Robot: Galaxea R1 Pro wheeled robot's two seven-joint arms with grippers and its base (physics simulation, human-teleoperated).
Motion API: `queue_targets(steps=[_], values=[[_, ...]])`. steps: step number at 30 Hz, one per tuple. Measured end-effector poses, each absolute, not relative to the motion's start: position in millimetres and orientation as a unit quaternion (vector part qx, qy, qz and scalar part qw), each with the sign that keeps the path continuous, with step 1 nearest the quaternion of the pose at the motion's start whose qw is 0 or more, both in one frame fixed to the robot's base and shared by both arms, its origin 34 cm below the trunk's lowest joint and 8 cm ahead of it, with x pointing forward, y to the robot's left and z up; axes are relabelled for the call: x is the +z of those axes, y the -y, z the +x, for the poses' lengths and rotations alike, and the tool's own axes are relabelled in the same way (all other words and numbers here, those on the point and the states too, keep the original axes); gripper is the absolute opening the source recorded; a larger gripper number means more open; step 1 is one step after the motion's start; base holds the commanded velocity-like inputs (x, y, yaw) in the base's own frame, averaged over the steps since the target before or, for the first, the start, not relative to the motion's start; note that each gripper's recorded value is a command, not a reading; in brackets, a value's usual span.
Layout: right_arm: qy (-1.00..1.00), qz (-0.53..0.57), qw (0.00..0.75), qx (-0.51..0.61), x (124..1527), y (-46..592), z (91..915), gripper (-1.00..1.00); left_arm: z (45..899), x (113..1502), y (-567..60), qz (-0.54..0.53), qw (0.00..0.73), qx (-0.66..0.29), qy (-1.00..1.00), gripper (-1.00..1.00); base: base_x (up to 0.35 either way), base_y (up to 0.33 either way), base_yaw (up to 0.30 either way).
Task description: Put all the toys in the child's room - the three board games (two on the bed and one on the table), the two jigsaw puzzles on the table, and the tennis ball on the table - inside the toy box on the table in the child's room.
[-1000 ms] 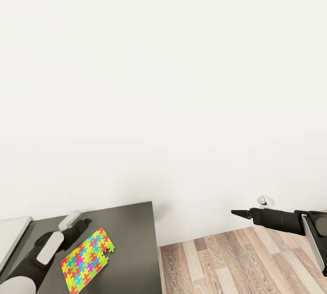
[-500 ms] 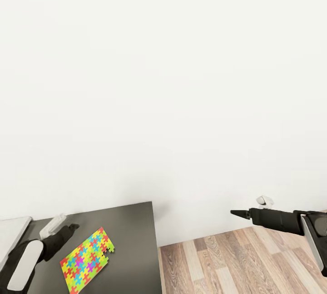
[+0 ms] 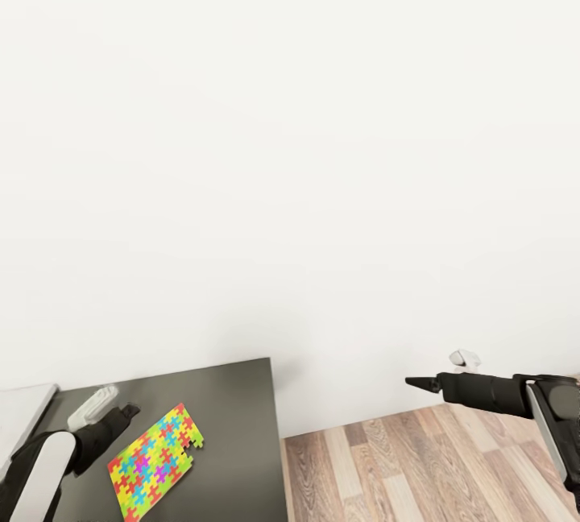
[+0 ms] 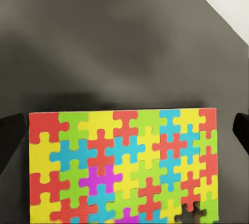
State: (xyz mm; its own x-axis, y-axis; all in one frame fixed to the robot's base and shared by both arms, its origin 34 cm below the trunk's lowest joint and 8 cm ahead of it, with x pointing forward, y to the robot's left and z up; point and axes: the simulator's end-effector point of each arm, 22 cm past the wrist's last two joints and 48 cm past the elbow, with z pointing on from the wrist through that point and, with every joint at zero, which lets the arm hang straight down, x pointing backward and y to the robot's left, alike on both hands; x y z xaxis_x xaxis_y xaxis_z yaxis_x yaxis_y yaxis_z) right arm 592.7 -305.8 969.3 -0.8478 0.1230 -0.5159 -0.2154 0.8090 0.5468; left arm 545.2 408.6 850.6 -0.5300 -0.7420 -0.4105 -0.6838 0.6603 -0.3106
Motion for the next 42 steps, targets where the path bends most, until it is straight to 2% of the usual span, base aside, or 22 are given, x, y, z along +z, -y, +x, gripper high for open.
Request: queue_targets(steps=[13,42], values=[[-0.914,-0.028,0.271,0.300,965.6,306.7,591.6,1.00,516.8,834.2,-391.8,-0.423,0.197,-0.039,-0.884,1.00,0.000,0.000,0.115],[-0.915,-0.028,0.270,0.298,965.1,307.6,591.4,1.00,506.0,785.8,-358.8,-0.436,0.108,-0.051,-0.892,1.00,0.000,0.000,0.009]])
